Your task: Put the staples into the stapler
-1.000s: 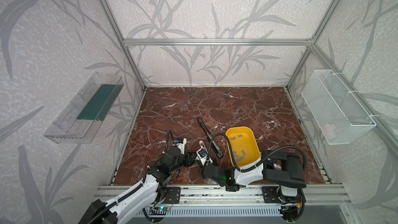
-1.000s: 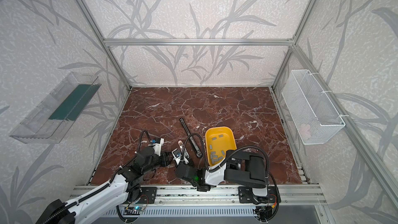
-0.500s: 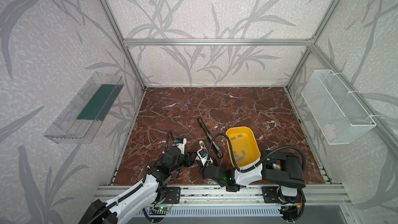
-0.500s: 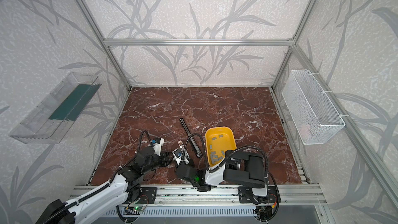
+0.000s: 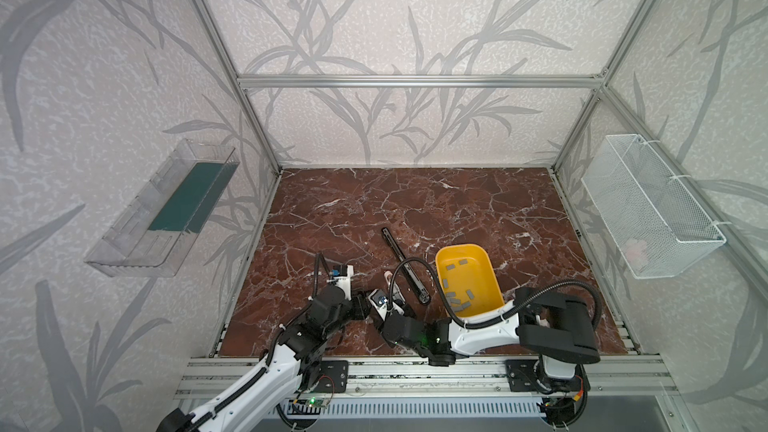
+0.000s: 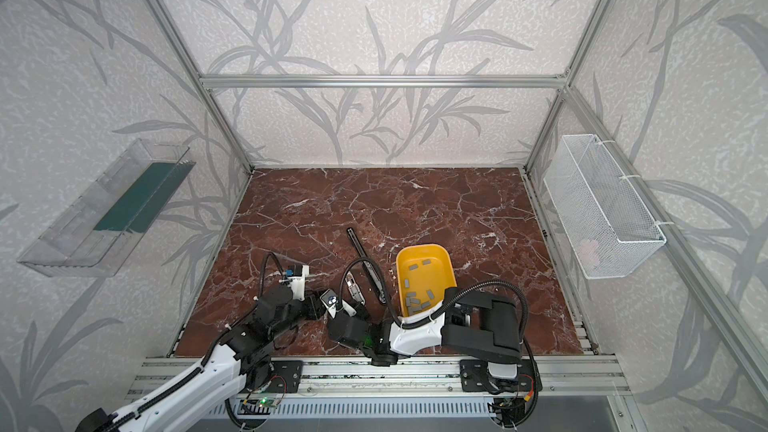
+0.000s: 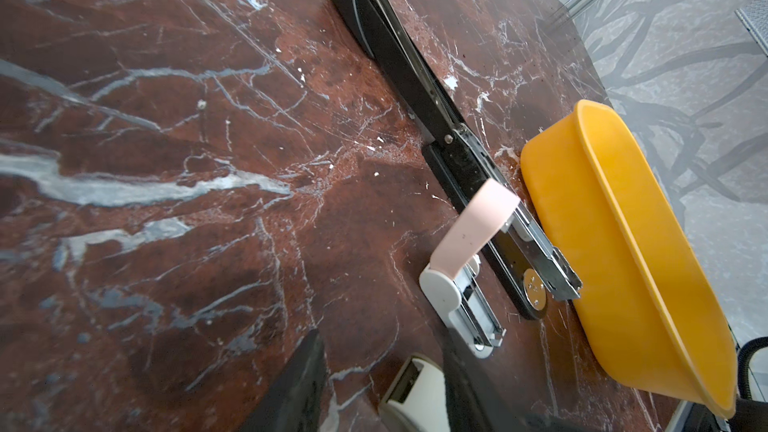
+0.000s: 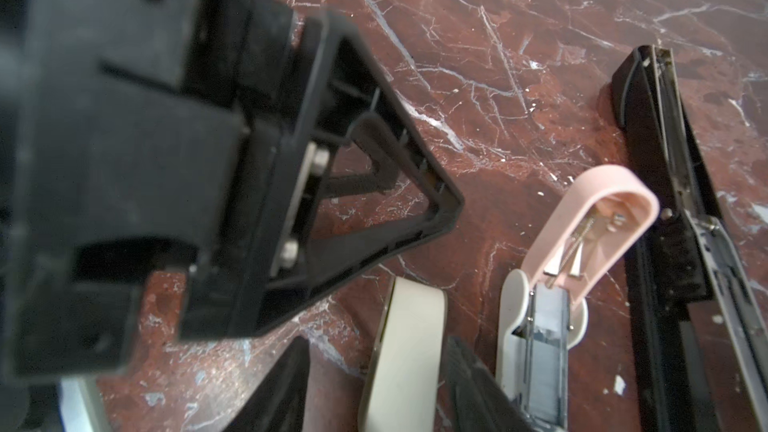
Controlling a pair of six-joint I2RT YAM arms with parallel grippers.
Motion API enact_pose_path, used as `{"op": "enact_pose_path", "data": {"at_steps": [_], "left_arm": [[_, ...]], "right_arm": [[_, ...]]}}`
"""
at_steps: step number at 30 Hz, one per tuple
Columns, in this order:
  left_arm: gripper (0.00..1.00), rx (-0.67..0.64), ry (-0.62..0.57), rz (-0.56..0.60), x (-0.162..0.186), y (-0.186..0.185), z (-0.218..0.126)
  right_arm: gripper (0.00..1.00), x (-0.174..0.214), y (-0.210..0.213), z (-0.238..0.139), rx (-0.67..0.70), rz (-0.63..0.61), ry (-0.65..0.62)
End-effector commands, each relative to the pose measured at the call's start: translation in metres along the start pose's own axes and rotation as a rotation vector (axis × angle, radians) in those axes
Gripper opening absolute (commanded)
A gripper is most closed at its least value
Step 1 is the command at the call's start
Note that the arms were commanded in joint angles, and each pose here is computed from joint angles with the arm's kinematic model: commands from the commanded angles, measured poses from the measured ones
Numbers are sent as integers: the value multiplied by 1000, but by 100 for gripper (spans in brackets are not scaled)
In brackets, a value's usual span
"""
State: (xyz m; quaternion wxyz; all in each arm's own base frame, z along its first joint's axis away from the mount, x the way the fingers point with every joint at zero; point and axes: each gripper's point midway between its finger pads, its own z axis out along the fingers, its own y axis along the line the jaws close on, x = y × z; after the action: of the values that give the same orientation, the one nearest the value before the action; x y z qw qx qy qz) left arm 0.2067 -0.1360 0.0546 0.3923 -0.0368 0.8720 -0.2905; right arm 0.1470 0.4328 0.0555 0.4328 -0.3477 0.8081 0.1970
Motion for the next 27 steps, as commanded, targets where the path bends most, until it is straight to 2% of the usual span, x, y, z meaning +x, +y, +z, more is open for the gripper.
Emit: {"op": "enact_pose_path", "data": {"at_steps": [1, 5, 8, 16, 20, 27], "left_arm": [[49, -77, -33, -16, -9, 10, -7], [51, -118, -71, -28, -24, 10, -18], [52, -177, -93, -30, -37, 12, -28], [55, -342, -183, -13, -78, 18, -63], [56, -435, -237, 12, -97, 24, -82], [58, -584, -350, 47, -125, 37, -114]], "right_arm": [[60, 5, -1, -1, 18, -11, 22], [60, 11, -4, 3, 39, -9, 38], [55, 12, -4, 6, 47, -11, 39], [37, 5, 1, 16, 75, 12, 43], [26, 4, -3, 25, 140, 61, 57], [25, -7, 2, 47, 194, 122, 56]]}}
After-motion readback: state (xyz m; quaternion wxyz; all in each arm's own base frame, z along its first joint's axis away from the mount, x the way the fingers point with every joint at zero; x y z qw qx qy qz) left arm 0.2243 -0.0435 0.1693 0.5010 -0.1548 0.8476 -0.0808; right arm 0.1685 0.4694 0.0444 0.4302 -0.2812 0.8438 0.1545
